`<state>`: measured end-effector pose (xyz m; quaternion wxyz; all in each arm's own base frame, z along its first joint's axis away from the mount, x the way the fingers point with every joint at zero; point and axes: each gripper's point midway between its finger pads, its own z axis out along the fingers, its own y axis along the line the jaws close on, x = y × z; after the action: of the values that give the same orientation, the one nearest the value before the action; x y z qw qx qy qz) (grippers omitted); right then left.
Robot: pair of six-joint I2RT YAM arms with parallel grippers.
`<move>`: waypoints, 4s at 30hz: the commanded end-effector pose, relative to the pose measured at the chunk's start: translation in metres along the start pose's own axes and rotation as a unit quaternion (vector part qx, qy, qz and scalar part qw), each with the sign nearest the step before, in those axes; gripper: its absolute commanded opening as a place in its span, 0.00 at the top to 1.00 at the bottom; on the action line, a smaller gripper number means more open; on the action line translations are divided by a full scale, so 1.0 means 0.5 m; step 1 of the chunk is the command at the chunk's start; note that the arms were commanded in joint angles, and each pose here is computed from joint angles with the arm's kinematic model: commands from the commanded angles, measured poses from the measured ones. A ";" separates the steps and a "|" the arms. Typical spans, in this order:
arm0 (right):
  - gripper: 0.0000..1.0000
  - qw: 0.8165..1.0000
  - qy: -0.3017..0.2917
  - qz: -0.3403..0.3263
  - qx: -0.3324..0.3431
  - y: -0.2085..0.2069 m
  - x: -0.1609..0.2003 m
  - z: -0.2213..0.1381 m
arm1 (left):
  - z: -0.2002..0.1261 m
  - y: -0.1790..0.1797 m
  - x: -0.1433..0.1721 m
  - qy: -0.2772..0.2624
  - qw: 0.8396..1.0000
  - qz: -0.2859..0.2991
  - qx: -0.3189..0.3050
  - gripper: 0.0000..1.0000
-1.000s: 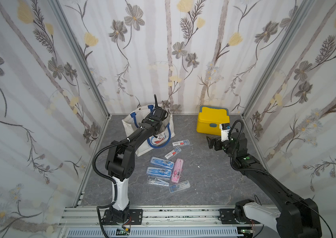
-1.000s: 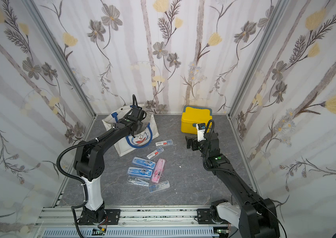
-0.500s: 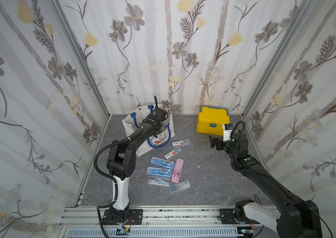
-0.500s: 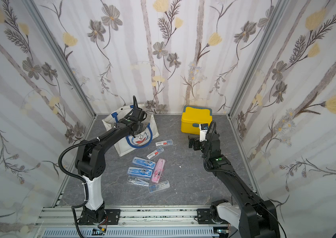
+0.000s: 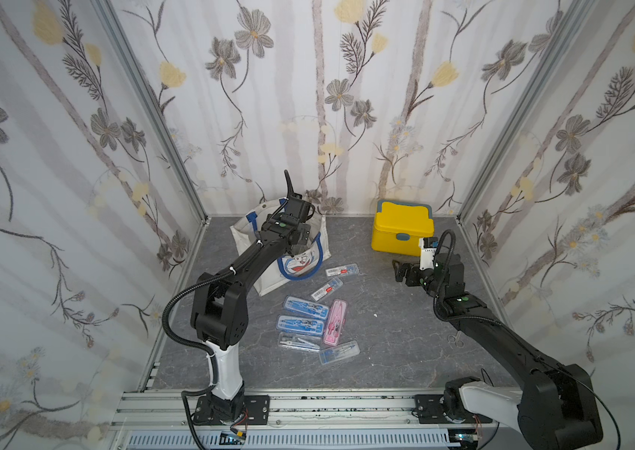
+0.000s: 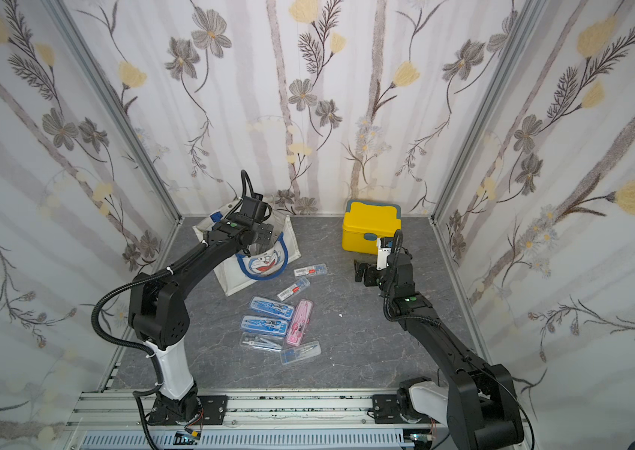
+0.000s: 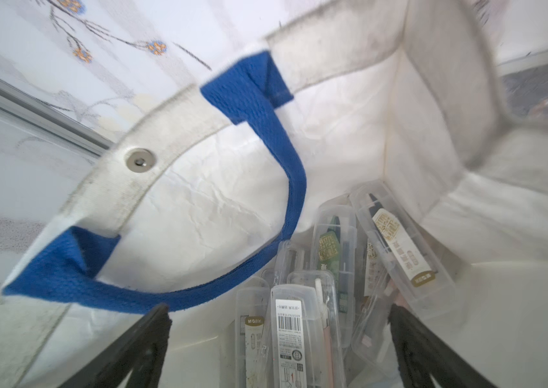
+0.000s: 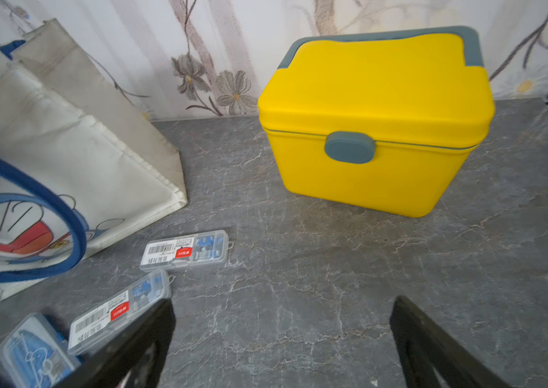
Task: Put the compass set into the canvas bag
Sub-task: Place the compass set in the canvas bag, then pick up the compass set at the center of the board.
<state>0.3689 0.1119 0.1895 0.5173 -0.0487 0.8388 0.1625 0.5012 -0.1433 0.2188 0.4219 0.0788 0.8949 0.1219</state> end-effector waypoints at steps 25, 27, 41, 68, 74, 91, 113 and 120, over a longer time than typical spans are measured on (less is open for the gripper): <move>0.02 0.800 0.115 -0.498 -0.315 0.333 0.293 -0.072 | -0.385 -0.188 -0.021 -0.221 0.867 -0.160 0.417 0.00; 0.04 0.786 0.135 -0.500 -0.338 0.344 0.314 -0.082 | -0.388 -0.191 -0.014 -0.222 0.867 -0.161 0.415 0.00; 0.15 0.717 0.252 -0.534 -0.372 0.381 0.427 -0.099 | -0.391 -0.096 0.009 -0.264 0.882 -0.212 0.328 0.00; 0.25 0.693 0.321 -0.531 -0.367 0.376 0.529 -0.096 | -0.374 -0.046 0.027 -0.258 0.887 -0.247 0.292 0.00; 0.33 0.682 0.334 -0.540 -0.363 0.366 0.537 -0.095 | -0.371 -0.044 0.030 -0.257 0.888 -0.248 0.288 0.00; 0.58 0.682 0.304 -0.559 -0.361 0.368 0.510 -0.094 | -0.365 -0.051 0.028 -0.254 0.889 -0.246 0.291 0.00; 0.60 0.883 0.053 -0.414 -0.215 0.299 0.128 0.002 | -0.375 -0.152 0.008 -0.213 0.867 -0.225 0.391 0.00; 0.60 0.917 -0.045 -0.370 -0.141 0.261 0.020 -0.005 | -0.394 -0.229 -0.007 -0.206 0.847 -0.212 0.442 0.00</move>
<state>0.3157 0.2391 0.1810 0.5045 -0.4705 0.7196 0.0794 0.3476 -0.2703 0.2990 0.5332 0.0834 0.7586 -0.3651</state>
